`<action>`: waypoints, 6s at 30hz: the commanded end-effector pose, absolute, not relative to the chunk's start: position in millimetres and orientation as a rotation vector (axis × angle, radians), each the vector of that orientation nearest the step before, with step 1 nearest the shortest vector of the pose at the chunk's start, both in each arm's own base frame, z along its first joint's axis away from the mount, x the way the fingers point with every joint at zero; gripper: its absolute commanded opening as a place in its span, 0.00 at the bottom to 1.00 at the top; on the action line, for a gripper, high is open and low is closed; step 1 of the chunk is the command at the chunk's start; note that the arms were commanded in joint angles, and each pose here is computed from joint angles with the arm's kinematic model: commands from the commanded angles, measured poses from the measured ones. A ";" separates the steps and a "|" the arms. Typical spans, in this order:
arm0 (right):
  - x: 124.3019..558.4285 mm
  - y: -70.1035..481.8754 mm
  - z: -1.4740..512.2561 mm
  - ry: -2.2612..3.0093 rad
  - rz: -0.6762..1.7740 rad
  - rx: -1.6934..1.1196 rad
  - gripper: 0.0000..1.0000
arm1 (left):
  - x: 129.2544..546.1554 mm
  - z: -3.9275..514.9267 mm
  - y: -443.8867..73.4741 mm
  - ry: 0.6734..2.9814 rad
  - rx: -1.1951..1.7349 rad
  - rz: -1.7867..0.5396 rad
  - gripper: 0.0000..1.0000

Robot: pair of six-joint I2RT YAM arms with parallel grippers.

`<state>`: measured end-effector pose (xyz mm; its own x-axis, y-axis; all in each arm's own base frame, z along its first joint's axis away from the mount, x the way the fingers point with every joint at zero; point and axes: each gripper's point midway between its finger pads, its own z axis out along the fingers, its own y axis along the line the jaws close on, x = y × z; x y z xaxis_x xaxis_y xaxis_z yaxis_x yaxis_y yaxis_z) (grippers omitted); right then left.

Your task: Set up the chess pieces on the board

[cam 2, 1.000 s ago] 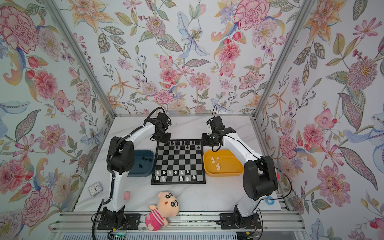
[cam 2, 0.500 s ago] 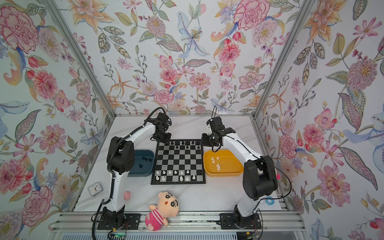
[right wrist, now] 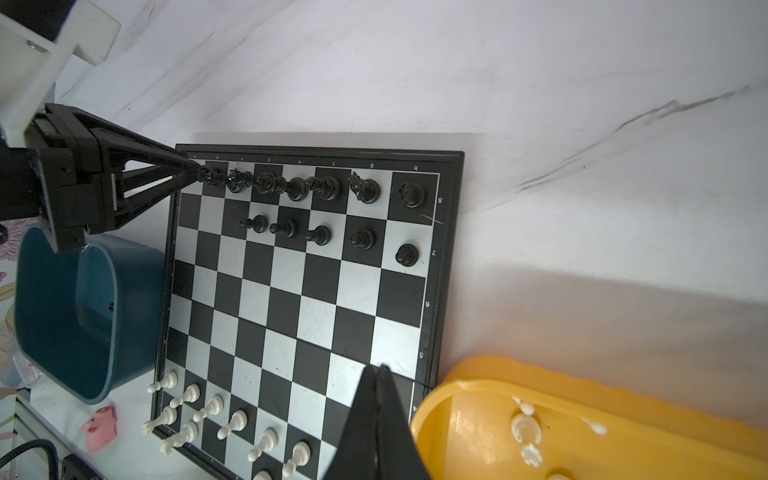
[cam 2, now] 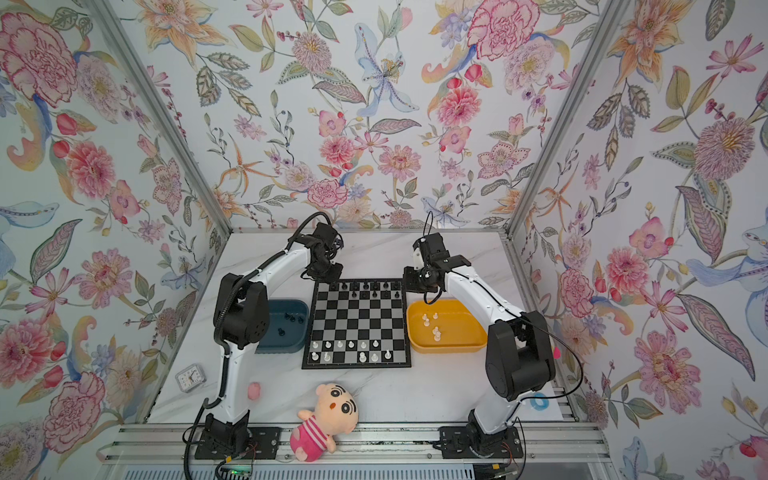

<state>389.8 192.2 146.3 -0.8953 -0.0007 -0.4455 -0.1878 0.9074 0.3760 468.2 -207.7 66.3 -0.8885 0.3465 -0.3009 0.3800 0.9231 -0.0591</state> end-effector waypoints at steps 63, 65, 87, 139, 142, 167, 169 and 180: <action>362.8 191.7 156.4 2.591 0.568 -0.191 0.07 | 297.1 58.7 -52.9 2.794 -0.191 -0.061 0.28; 362.7 191.9 155.7 2.592 0.569 -0.190 0.07 | 299.4 59.1 -53.3 2.791 -0.189 -0.062 0.28; 361.9 187.9 156.1 2.591 0.560 -0.168 0.07 | 312.4 52.2 -48.4 2.807 -0.186 -0.033 0.31; 358.5 183.6 148.5 2.604 0.553 -0.143 0.07 | 314.4 29.9 -51.5 2.864 -0.177 -0.054 0.15; 358.8 184.1 148.7 2.602 0.555 -0.144 0.07 | 314.6 30.7 -51.5 2.864 -0.177 -0.052 0.11; 357.3 183.2 146.4 2.602 0.563 -0.141 0.07 | 334.9 102.7 -45.5 2.766 -0.105 0.010 0.00; 357.2 183.2 145.7 2.604 0.563 -0.141 0.07 | 339.6 109.4 -48.0 2.754 -0.093 -0.003 0.00; 357.3 180.3 147.6 2.599 0.563 -0.132 0.07 | 375.7 132.6 -68.6 2.717 -0.004 -0.035 0.00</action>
